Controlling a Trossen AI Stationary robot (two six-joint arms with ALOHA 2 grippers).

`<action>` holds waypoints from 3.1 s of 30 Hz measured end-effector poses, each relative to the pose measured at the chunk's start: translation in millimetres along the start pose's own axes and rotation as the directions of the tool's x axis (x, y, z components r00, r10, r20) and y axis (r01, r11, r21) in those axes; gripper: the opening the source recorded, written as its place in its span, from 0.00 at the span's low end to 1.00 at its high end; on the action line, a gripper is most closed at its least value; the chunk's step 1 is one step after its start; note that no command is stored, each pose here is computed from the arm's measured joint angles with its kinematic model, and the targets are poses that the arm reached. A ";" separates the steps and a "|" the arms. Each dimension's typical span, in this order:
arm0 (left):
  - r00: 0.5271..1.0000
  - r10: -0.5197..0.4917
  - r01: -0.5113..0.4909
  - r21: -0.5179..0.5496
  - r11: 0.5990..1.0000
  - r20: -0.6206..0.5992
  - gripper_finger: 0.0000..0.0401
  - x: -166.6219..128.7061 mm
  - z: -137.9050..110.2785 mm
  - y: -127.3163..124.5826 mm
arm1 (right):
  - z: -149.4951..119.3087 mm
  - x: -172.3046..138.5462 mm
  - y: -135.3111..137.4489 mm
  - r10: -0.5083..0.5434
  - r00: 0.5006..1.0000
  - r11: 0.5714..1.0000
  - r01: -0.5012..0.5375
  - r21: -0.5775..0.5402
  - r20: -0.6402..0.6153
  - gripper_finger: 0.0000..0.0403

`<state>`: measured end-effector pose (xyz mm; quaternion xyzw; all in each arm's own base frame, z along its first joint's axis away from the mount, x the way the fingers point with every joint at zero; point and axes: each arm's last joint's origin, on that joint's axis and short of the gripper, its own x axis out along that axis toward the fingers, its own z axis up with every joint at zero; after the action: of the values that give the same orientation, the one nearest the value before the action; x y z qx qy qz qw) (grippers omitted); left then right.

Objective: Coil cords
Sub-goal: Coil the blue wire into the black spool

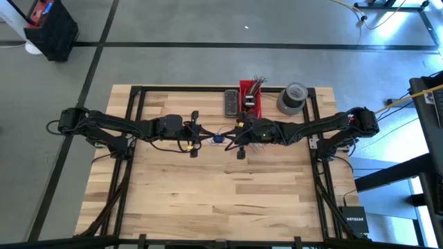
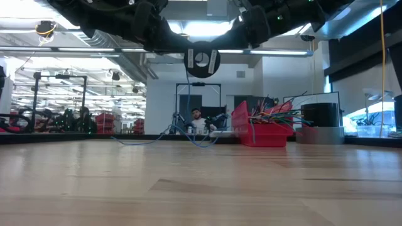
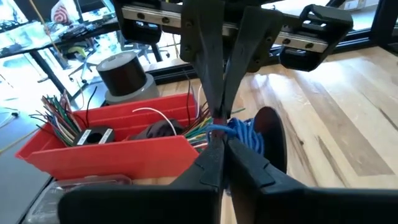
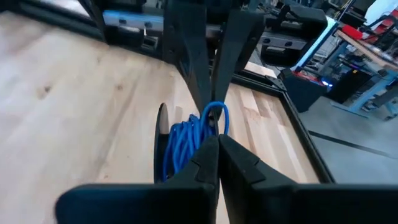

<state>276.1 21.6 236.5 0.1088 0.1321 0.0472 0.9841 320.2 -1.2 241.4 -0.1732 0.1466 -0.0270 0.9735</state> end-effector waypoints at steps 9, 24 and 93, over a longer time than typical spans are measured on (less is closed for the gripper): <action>0.996 0.086 -0.086 0.011 0.996 0.004 0.00 -8.9 6.8 2.9 | 21.6 -28.8 -4.5 -0.145 0.986 0.989 0.148 0.024 -0.079 0.19; 0.938 0.278 -0.267 -0.079 0.960 0.208 0.00 -36.1 44.7 -12.7 | -31.2 4.5 38.3 -0.198 0.974 0.974 0.209 0.089 -0.112 0.30; 0.925 0.369 -0.367 -0.038 0.929 0.092 0.00 19.8 35.5 -17.0 | 6.2 20.0 31.6 -0.224 0.973 0.917 0.192 0.350 0.054 0.03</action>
<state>305.7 0.4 261.1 0.1242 0.0608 0.2270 0.9640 341.2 28.5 230.5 -0.0168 0.0751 -0.1472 0.9861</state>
